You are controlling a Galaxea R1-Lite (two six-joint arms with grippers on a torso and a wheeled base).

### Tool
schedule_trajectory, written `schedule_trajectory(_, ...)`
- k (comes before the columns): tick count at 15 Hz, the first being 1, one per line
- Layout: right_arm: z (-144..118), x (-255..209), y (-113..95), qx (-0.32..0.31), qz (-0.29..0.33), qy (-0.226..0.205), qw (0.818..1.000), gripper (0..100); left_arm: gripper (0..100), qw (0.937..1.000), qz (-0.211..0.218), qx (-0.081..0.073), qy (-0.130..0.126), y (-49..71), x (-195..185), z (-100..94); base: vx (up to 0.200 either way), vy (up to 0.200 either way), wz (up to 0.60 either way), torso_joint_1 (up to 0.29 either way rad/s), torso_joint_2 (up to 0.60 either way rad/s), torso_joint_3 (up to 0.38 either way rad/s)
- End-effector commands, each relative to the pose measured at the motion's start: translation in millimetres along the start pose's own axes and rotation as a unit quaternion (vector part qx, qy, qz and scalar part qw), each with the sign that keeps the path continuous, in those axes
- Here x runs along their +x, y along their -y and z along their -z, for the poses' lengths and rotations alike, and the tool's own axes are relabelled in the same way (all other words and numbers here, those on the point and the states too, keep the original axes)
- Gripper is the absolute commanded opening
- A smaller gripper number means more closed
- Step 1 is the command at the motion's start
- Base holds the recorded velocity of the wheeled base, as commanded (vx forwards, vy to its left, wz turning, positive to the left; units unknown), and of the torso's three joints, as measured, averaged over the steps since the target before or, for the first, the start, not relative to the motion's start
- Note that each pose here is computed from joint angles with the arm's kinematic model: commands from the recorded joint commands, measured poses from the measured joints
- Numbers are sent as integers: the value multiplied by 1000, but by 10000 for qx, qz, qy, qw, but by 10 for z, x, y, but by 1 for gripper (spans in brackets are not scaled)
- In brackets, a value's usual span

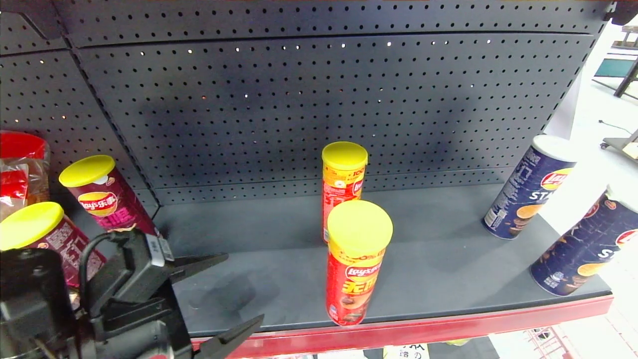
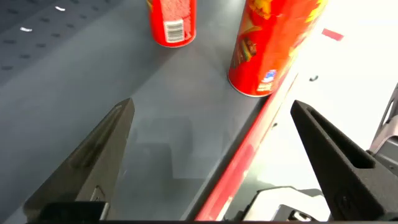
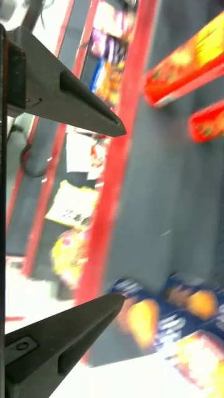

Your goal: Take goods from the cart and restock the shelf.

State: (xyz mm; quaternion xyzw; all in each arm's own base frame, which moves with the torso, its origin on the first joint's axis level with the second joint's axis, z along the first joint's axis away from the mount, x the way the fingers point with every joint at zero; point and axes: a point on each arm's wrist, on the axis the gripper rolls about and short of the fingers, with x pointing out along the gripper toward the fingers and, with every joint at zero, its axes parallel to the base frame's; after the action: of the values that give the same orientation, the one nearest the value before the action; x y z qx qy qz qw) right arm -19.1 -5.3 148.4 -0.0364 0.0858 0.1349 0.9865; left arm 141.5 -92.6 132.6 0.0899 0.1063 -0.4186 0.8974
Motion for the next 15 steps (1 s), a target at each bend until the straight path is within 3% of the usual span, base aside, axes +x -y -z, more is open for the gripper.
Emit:
schedule_trajectory(1, 209, -224, 6, 7, 353, 407, 9985, 100, 100, 9964, -682, 81, 501, 76, -654, -156, 0, 0, 0, 0, 0, 0)
schedule_trajectory(3, 225, -233, 28, 19, 864, 357, 9956, 100, 100, 9870, -1587, -217, 127, 184, -1191, -195, 0, 0, 0, 0, 0, 0)
schedule_trajectory(4, 228, -236, 32, 15, 956, 351, 9948, 100, 100, 9825, -1828, -345, -48, 291, -1388, -174, 0, 0, 0, 0, 0, 0)
schedule_trajectory(5, 227, -234, 34, 9, 1001, 340, 9944, 100, 100, 9756, -2122, -501, -243, 485, -1647, -97, 0, 0, 0, 0, 0, 0)
schedule_trajectory(6, 233, -224, 33, 5, 1007, 294, 9945, 100, 100, 9586, -2742, -682, -363, 688, -1859, 41, 0, 0, 0, 0, 0, 0)
schedule_trajectory(8, 214, -209, 27, 10, 1071, 221, 9940, 100, 100, 9276, -3541, -1078, -498, 862, -1962, 234, 0, 0, 0, 0, 0, 0)
schedule_trajectory(9, 180, -184, 24, 32, 1110, 121, 9937, 100, 100, 9174, -3736, -1219, -629, 916, -1972, 294, 0, 0, 0, 0, 0, 0)
schedule_trajectory(10, 68, -122, 25, 273, 1183, -85, 9926, 100, 100, 9001, -4011, -1529, -747, 998, -1945, 430, 0, 0, 0, 0, 0, 0)
schedule_trajectory(11, 31, -97, 27, 482, 1199, -144, 9915, 100, 100, 8919, -4127, -1702, -720, 1016, -1907, 523, 0, 0, 0, 0, 0, 0)
schedule_trajectory(12, 58, -79, 22, 545, 1289, -231, 9899, 100, 100, 8877, -4195, -1762, -703, 1025, -1867, 629, 0, 0, 0, 0, 0, 0)
schedule_trajectory(13, 107, -44, 10, 742, 1449, -355, 9860, 100, 100, 8840, -4190, -1944, -717, 996, -1822, 702, 0, 0, 0, 0, 0, 0)
schedule_trajectory(14, 174, -12, 4, 929, 1546, -466, 9825, 100, 100, 8824, -4215, -2010, -577, 974, -1804, 705, 0, 0, 0, 0, 0, 0)
schedule_trajectory(15, 362, 33, -10, 1190, 1629, -609, 9775, 100, 100, 8883, -4191, -1871, -153, 894, -1740, 705, 0, 0, 0, 0, 0, 0)
